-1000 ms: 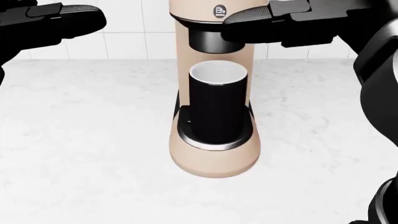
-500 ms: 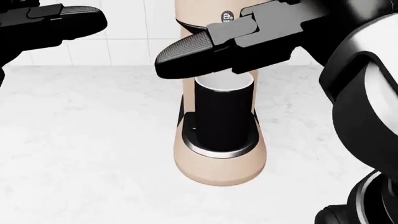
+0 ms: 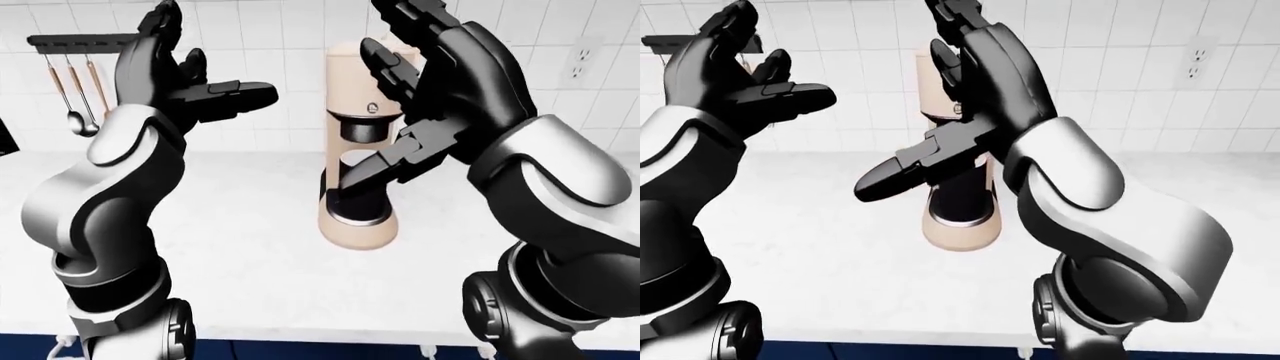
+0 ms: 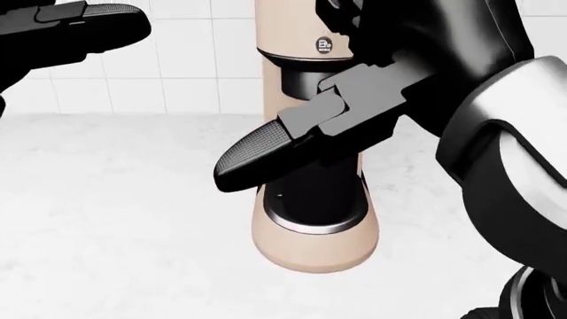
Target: Press the button on the coffee machine to serve coffee.
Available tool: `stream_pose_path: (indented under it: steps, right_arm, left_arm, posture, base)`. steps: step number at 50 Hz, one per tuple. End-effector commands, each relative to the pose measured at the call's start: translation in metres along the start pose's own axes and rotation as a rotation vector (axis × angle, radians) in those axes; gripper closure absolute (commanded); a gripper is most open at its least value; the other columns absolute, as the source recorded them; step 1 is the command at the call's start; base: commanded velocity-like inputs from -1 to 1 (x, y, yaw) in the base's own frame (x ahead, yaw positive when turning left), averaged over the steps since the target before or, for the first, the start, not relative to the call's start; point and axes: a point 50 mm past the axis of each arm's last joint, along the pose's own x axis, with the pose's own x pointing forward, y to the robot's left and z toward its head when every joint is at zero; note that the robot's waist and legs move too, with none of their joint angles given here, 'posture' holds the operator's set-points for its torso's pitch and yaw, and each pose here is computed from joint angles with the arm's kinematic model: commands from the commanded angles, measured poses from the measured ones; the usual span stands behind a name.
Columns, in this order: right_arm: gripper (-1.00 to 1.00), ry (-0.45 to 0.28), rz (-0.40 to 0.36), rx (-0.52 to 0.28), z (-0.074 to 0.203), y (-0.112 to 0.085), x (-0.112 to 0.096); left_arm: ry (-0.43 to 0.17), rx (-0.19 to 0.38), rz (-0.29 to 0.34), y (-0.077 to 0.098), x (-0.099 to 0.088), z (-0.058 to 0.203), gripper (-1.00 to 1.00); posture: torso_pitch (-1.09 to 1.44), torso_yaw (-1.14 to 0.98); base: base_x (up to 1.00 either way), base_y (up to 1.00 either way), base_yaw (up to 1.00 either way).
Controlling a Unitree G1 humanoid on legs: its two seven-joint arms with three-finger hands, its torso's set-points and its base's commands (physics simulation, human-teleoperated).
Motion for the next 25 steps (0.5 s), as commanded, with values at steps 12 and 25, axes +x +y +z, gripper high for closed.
stream_pose_path:
  steps: [12, 25]
  right_arm:
    - [-1.00, -0.051, -0.044, -0.005, 0.0049, -0.0051, 0.0027]
    - [-1.00, -0.045, -0.054, -0.004, 0.0009, -0.0064, 0.0057]
  left_arm:
    - [-0.087, -0.016, -0.015, -0.0029, -0.0036, 0.0186, -1.00]
    - [-0.085, -0.027, -0.020, -0.0027, -0.0034, 0.0188, -1.00]
  posture:
    - [-0.65, 0.00]
    - [-0.75, 0.00]
  base:
    - [0.00, 0.00, 0.00]
    - [0.00, 0.00, 0.00]
